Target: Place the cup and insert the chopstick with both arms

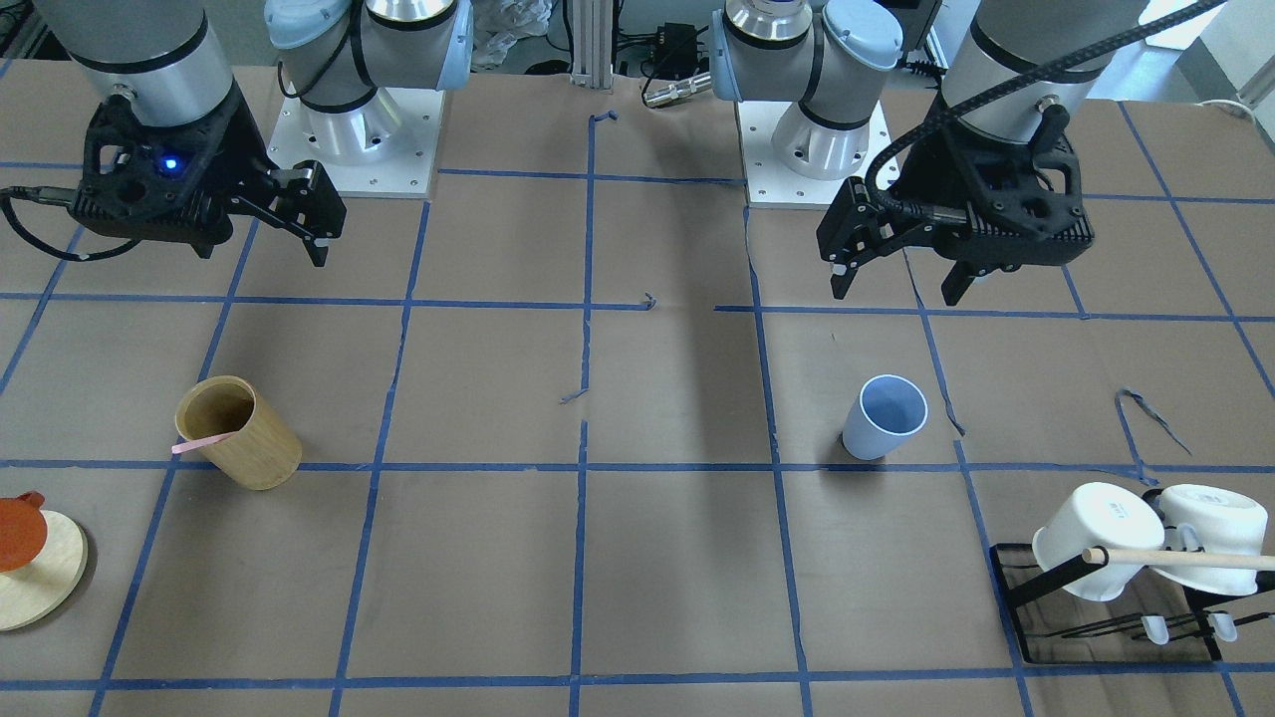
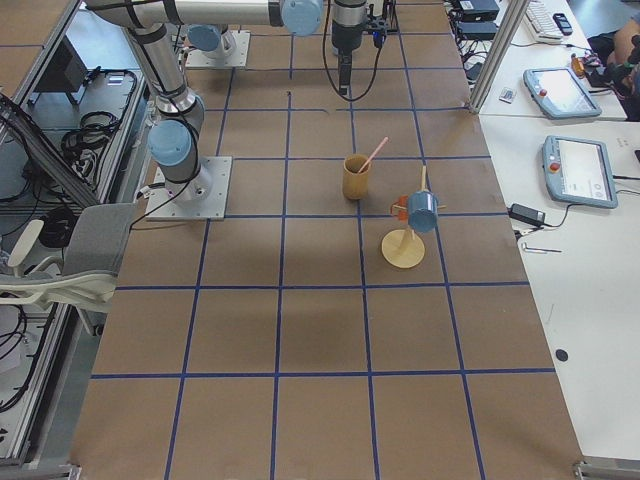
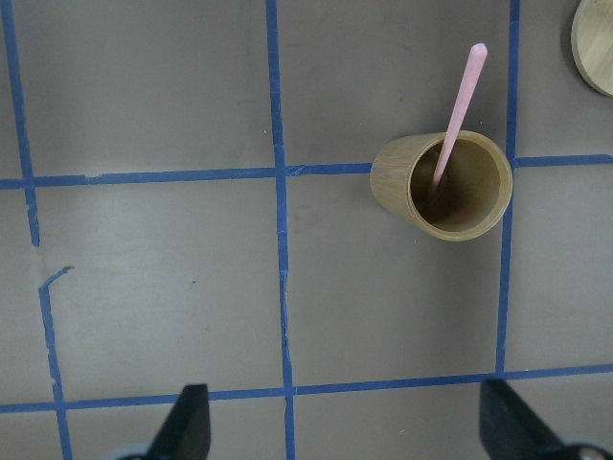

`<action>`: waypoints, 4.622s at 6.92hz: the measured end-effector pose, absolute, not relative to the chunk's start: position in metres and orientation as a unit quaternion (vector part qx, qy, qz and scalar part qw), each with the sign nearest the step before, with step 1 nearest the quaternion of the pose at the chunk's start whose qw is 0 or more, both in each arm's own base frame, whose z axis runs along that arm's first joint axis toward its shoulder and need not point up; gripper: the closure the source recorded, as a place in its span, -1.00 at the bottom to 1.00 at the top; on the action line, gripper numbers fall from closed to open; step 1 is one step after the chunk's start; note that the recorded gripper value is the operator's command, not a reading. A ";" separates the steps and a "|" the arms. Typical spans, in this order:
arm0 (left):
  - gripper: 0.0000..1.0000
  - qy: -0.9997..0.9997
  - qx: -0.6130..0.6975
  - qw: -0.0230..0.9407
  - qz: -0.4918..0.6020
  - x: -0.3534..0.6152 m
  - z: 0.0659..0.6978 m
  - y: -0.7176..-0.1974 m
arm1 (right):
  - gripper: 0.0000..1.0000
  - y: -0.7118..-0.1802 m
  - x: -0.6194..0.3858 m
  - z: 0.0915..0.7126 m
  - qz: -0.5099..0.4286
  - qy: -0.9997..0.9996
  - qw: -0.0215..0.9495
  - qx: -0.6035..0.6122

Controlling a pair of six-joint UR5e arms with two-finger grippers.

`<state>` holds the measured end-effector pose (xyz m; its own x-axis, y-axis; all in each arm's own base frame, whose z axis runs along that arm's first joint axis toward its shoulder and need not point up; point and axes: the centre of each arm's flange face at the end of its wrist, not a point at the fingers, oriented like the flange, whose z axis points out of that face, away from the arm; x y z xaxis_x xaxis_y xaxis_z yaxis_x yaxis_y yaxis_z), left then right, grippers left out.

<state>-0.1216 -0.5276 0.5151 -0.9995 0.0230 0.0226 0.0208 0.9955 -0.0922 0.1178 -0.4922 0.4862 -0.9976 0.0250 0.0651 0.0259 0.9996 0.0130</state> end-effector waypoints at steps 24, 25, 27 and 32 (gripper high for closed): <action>-0.90 -0.999 0.032 -0.001 -0.034 0.010 0.336 -0.532 | -1.00 -0.527 0.109 0.471 0.035 -0.998 0.044 -0.005; -1.00 -0.999 0.029 0.003 -0.021 0.012 0.316 -0.541 | -1.00 -0.533 0.101 0.464 0.035 -0.998 0.050 0.001; -1.00 -0.999 0.027 0.008 -0.030 0.014 0.271 -0.543 | -1.00 -0.551 0.069 0.429 0.047 -0.997 0.060 -0.003; 1.00 -0.998 0.036 0.013 -0.050 0.016 0.252 -0.533 | -0.09 -0.555 0.045 0.357 0.110 -0.989 0.080 0.055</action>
